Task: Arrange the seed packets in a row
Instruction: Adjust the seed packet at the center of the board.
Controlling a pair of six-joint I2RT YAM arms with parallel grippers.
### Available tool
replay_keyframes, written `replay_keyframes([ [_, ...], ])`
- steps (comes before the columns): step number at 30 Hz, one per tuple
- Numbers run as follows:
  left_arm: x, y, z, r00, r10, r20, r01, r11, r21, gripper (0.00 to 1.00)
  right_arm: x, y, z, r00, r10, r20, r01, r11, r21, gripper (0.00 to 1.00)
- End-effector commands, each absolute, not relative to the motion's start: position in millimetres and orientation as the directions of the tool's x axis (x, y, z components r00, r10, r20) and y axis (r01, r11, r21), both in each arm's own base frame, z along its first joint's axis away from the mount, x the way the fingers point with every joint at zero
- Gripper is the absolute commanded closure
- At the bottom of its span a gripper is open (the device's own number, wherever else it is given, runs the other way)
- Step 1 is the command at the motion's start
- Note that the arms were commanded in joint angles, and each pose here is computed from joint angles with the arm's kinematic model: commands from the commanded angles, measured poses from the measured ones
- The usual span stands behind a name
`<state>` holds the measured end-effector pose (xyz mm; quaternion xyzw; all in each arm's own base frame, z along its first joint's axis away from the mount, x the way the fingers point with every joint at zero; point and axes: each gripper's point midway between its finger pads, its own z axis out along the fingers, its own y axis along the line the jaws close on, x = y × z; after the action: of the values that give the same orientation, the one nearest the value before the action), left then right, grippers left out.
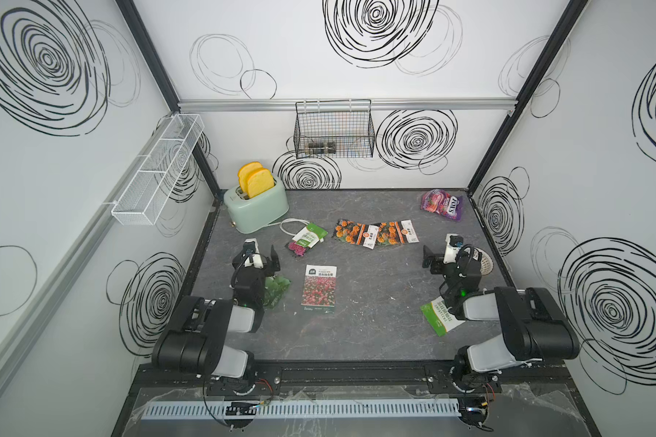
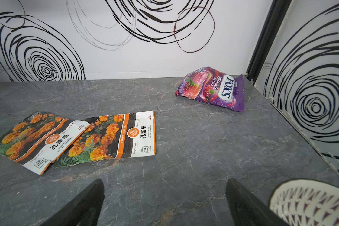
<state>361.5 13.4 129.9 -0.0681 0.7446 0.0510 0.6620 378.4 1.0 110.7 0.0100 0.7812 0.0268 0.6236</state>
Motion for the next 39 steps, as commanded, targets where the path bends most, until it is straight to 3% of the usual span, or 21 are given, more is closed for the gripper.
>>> replay_keyframes([
  [1, 364, 12, 148, -0.043, -0.032, -0.999, -0.165, 0.986, -0.025, 0.04, 379, 1, 117, -0.203, 0.039, -0.978, -0.018, 0.999, 0.044, 0.02],
  [31, 365, 13, 150, -0.041, -0.038, -0.998, -0.158, 0.987, -0.031, 0.04, 380, 1, 116, -0.209, 0.039, -0.977, -0.017, 0.999, 0.043, 0.02],
  [34, 381, 9, 151, -0.158, -0.004, -0.987, -0.202, 0.979, 0.029, 0.04, 383, 0, 124, -0.198, 0.023, -0.980, -0.006, 1.000, 0.025, 0.02],
  [36, 399, 8, 155, -0.275, -0.027, -0.961, -0.226, 0.974, 0.038, 0.04, 399, -6, 128, -0.280, 0.043, -0.959, 0.037, 0.999, 0.034, 0.02],
  [39, 404, -1, 171, -0.302, -0.023, -0.953, -0.225, 0.973, 0.048, 0.04, 414, -9, 131, -0.412, 0.157, -0.897, 0.111, 0.986, 0.121, 0.02],
])
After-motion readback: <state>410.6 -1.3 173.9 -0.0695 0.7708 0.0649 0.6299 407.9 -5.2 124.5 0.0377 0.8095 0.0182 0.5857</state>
